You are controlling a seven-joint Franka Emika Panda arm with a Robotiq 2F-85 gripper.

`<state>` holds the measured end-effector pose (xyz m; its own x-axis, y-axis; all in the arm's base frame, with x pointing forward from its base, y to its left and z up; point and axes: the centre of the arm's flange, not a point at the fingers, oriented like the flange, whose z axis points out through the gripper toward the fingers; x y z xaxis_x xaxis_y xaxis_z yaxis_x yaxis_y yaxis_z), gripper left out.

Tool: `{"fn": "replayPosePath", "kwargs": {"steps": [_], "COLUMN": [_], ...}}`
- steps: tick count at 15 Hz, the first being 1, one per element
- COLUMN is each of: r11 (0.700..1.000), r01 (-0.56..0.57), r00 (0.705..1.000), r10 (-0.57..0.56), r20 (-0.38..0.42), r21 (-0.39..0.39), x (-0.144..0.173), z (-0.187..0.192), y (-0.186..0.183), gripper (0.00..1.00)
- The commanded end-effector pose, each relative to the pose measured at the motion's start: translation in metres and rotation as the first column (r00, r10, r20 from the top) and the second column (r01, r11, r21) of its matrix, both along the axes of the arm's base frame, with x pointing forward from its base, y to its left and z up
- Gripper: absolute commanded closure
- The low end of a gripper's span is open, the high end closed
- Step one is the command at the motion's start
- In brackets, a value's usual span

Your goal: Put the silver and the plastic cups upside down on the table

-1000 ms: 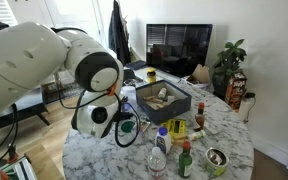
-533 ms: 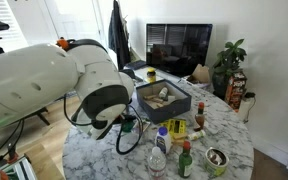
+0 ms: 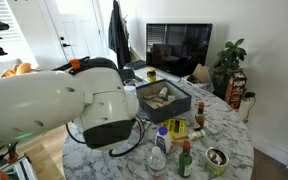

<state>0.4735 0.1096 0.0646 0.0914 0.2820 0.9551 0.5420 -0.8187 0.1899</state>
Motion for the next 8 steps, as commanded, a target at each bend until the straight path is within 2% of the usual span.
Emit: {"fn": "replayPosePath", "kwargs": {"steps": [1,2,5,8], "r11": [1.0,1.0,0.998,0.994], "r01": [0.021,0.009,0.002,-0.003], "r00": [0.998,0.996,0.984,0.966], "r10": [-0.022,-0.01,-0.012,-0.025], "r20": [-0.067,-0.089,-0.176,-0.257], "r21": [-0.011,-0.012,-0.056,-0.109], "x": [-0.034,-0.039,-0.056,-0.072], "z": [-0.01,-0.006,-0.004,0.016], "y": [-0.001,-0.002,0.0,0.001], "gripper": [0.03,0.0,0.0,0.0]}}
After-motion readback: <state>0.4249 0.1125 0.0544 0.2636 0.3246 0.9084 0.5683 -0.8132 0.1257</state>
